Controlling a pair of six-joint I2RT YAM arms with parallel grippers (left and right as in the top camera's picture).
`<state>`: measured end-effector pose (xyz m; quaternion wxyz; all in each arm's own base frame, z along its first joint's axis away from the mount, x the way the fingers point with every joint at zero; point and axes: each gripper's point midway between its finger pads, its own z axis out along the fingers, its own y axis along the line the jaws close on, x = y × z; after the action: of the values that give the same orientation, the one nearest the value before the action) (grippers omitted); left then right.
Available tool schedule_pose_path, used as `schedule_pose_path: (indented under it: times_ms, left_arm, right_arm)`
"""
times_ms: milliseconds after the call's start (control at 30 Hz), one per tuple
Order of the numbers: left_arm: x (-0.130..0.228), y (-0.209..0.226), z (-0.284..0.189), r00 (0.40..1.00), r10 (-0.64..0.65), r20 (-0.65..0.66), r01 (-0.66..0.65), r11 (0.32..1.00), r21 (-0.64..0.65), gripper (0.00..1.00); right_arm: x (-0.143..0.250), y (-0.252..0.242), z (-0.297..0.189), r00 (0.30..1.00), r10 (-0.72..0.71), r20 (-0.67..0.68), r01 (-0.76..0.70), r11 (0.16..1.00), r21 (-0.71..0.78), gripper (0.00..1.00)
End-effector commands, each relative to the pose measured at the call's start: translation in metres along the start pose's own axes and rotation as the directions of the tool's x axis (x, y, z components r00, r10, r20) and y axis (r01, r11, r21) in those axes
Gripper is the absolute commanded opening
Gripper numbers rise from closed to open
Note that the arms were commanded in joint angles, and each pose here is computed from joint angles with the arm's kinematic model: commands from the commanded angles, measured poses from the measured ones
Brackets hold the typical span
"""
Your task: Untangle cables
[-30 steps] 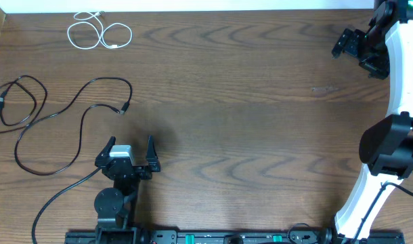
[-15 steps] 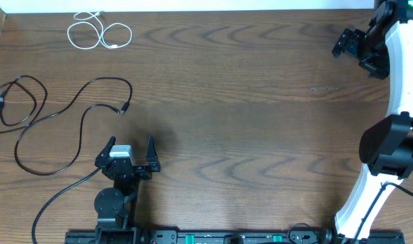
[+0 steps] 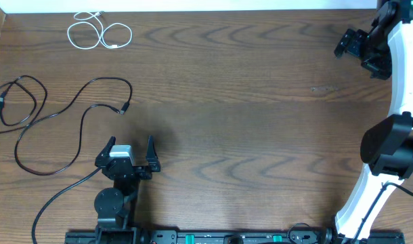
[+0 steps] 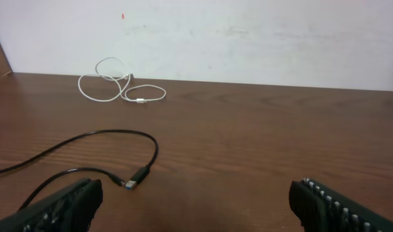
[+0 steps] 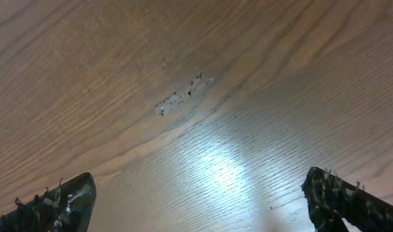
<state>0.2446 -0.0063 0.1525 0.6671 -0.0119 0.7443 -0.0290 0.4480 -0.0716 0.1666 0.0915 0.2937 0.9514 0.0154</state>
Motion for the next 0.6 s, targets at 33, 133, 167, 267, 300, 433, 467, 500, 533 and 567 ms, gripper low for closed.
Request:
schedule_pose_path:
  times_ms: [33, 133, 167, 267, 300, 433, 467, 500, 533, 567]
  left_arm:
    - [0.016, 0.002, 0.001, 0.999, 0.017, -0.046, -0.018, 1.000, -0.010, 0.98]
    - [0.016, 0.002, 0.001, 0.999, 0.017, -0.046, -0.017, 1.000, -0.010, 0.98]
    - [0.016, 0.002, 0.001, 0.999, 0.017, -0.046, -0.018, 1.000, -0.010, 0.98]
    - [0.016, 0.002, 0.001, 0.999, 0.017, -0.046, -0.018, 1.000, -0.010, 0.98]
    - [0.016, 0.002, 0.001, 0.999, 0.017, -0.046, -0.017, 1.000, -0.010, 0.98]
    - [0.016, 0.002, 0.001, 0.999, 0.017, -0.046, -0.018, 1.000, -0.010, 0.98]
    - [0.016, 0.002, 0.001, 0.999, 0.017, -0.046, -0.018, 1.000, -0.010, 0.98]
    - [0.016, 0.002, 0.001, 0.999, 0.017, -0.046, -0.018, 1.000, -0.010, 0.98]
    - [0.016, 0.002, 0.001, 0.999, 0.017, -0.046, -0.018, 1.000, -0.010, 0.98]
    - [0.016, 0.002, 0.001, 0.999, 0.017, -0.046, -0.018, 1.000, -0.010, 0.98]
  right_arm:
    - [-0.001, -0.002, -0.003, 1.000, -0.006, 0.006, 0.006, 1.000, 0.000, 0.99]
    - [0.001, 0.003, -0.013, 1.000, -0.017, 0.026, 0.017, 1.000, -0.011, 0.99]
    - [0.002, 0.005, -0.018, 0.999, -0.021, 0.035, 0.021, 1.000, -0.016, 0.99]
    - [0.004, 0.009, -0.034, 0.997, -0.029, 0.070, 0.032, 0.999, -0.034, 0.99]
    - [0.005, 0.010, -0.042, 0.996, -0.033, 0.085, 0.037, 0.998, -0.042, 0.99]
    - [0.005, 0.009, -0.066, 0.987, -0.044, 0.154, 0.049, 0.998, -0.027, 0.99]
    - [0.005, 0.007, -0.071, 0.984, -0.047, 0.172, 0.050, 0.999, -0.014, 0.99]
    - [0.006, 0.007, -0.076, 0.982, -0.050, 0.183, 0.053, 0.999, -0.011, 0.99]
    - [0.007, 0.008, -0.081, 0.979, -0.053, 0.195, 0.057, 0.998, -0.015, 0.99]
    - [0.008, 0.010, -0.087, 0.977, -0.056, 0.206, 0.062, 0.998, -0.022, 0.99]
